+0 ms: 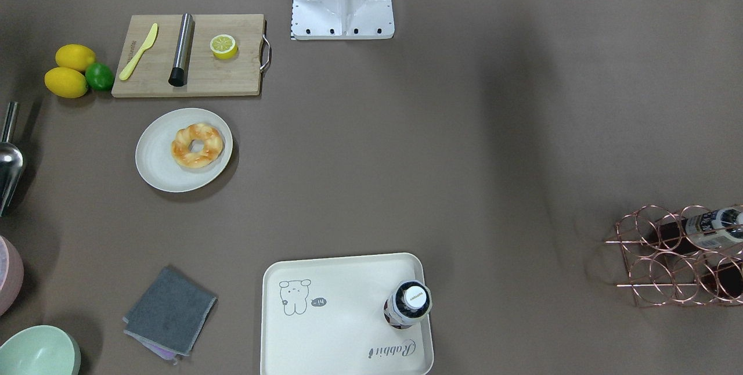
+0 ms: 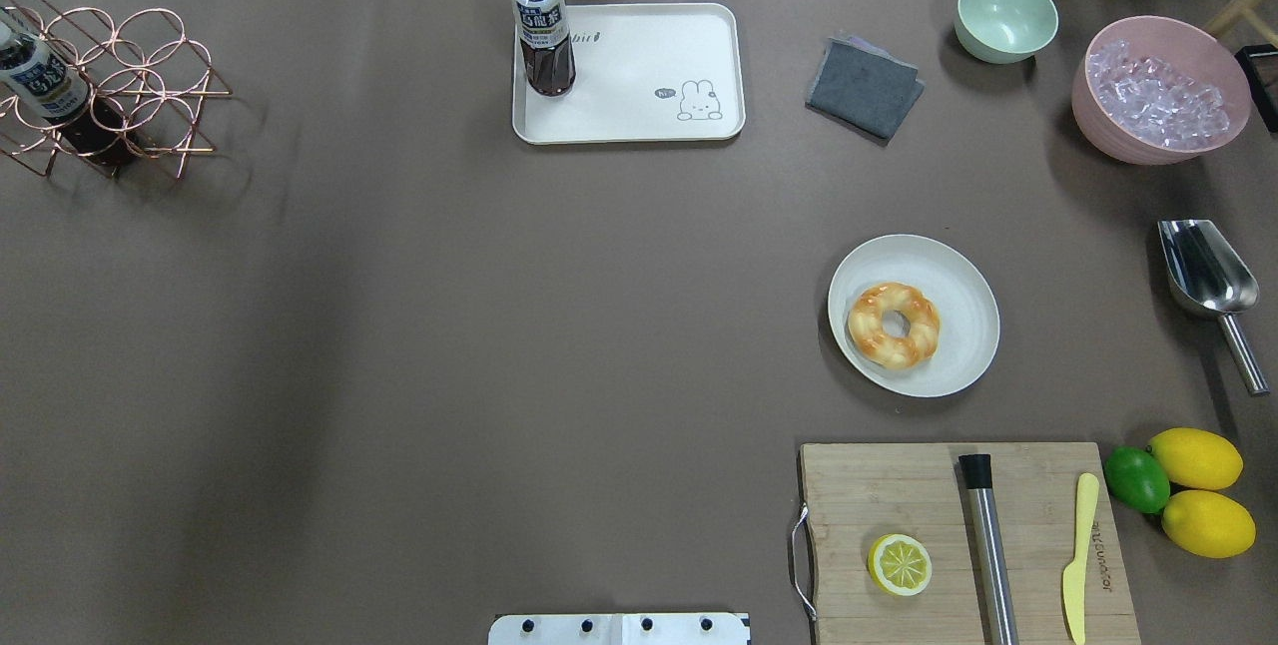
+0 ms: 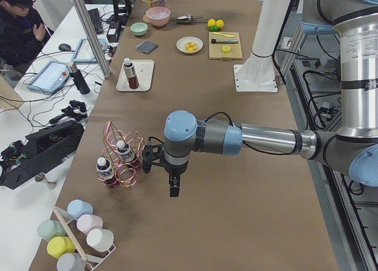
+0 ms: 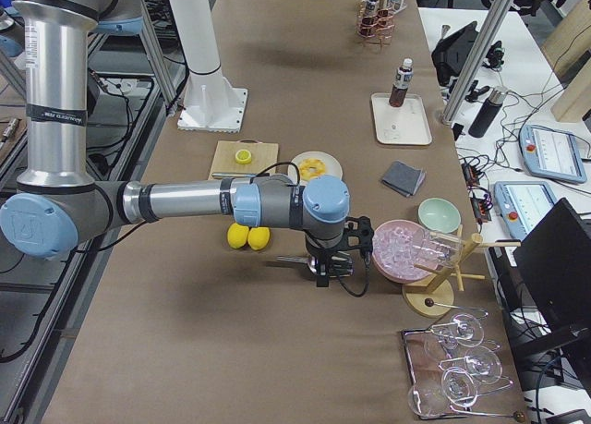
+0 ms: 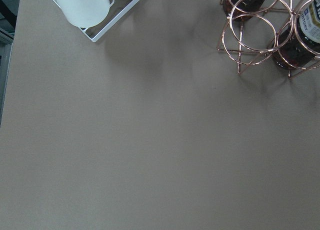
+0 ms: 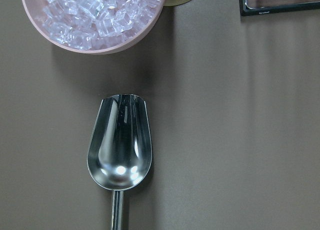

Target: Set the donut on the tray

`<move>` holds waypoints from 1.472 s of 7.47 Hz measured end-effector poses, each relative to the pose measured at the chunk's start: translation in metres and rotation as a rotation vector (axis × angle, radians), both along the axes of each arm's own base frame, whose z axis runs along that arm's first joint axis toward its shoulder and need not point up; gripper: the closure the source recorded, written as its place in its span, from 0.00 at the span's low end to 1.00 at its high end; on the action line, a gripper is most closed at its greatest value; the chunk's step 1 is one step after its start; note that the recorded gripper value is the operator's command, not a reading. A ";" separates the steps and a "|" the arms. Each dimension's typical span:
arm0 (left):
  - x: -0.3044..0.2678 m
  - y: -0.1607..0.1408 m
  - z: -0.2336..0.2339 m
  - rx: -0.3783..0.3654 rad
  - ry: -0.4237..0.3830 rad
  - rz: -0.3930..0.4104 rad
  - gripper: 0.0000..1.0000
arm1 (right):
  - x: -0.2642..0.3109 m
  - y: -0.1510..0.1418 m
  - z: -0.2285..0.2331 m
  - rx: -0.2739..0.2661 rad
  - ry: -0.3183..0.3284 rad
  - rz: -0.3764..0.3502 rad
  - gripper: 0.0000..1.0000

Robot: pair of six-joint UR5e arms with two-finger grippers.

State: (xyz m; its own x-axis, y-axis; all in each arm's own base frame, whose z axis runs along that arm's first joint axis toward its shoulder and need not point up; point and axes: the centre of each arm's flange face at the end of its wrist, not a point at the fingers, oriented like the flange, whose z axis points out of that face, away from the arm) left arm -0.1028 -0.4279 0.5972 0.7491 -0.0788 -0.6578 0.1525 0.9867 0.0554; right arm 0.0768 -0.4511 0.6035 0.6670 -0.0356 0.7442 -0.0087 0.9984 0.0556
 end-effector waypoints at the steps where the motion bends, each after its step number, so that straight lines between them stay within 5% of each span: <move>1: 0.000 0.000 0.000 -0.001 0.000 0.000 0.02 | 0.000 0.000 0.000 0.000 -0.001 0.000 0.00; 11: 0.000 0.001 0.002 -0.004 0.000 0.001 0.02 | -0.002 0.000 0.001 -0.005 0.003 -0.003 0.00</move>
